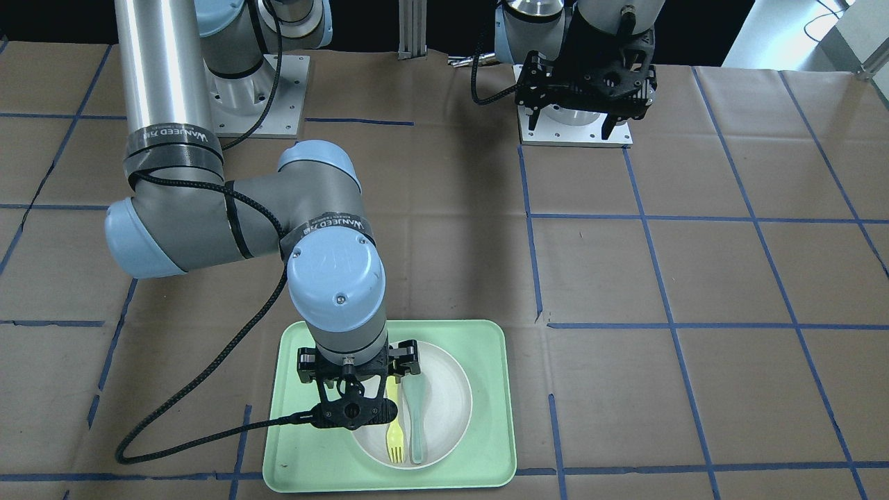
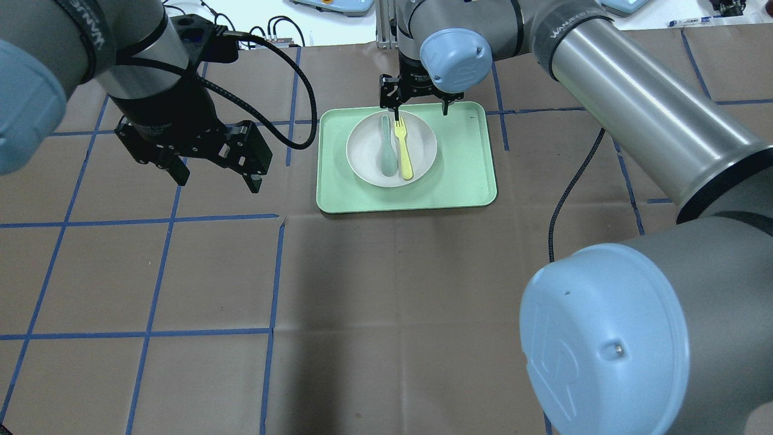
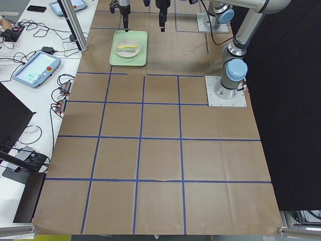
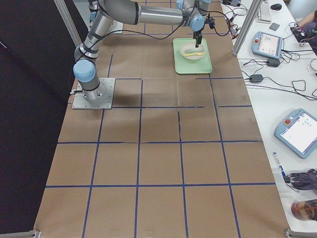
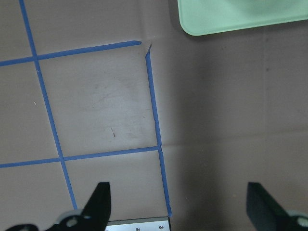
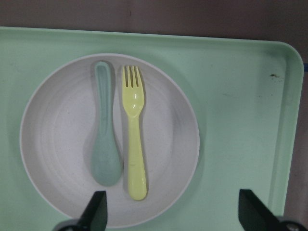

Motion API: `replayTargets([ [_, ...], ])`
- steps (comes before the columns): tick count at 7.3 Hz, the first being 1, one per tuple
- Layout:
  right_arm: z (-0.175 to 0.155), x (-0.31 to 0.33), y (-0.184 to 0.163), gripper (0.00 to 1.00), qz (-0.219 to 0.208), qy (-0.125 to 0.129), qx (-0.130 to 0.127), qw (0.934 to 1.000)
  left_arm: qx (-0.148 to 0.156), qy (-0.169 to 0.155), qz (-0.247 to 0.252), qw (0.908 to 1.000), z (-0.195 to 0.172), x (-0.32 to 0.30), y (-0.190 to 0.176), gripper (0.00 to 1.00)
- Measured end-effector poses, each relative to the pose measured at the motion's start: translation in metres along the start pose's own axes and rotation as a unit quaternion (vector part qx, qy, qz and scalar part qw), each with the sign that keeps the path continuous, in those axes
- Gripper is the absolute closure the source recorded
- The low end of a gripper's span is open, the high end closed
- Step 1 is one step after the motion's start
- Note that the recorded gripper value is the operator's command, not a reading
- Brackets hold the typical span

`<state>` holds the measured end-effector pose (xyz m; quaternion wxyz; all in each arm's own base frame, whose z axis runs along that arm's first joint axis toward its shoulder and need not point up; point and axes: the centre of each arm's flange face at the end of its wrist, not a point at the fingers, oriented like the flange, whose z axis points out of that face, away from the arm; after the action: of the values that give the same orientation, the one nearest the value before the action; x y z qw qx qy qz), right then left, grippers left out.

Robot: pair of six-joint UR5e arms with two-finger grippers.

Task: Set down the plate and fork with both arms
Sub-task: 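Lower the right gripper over the yellow fork on the plate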

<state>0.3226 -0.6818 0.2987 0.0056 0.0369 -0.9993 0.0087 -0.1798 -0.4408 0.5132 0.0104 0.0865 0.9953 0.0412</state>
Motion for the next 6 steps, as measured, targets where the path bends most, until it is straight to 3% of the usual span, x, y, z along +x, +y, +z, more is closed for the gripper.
replayTargets([
  [1,0.011,-0.002,-0.001,0.39,-0.001,0.001,-0.007,1.0,0.001,0.0,0.008,1.0,0.0,0.003,0.002,0.0],
  [6,0.044,-0.022,0.004,0.51,-0.006,0.006,-0.029,0.9995,0.003,-0.003,0.015,0.9999,-0.001,0.003,0.013,0.0],
])
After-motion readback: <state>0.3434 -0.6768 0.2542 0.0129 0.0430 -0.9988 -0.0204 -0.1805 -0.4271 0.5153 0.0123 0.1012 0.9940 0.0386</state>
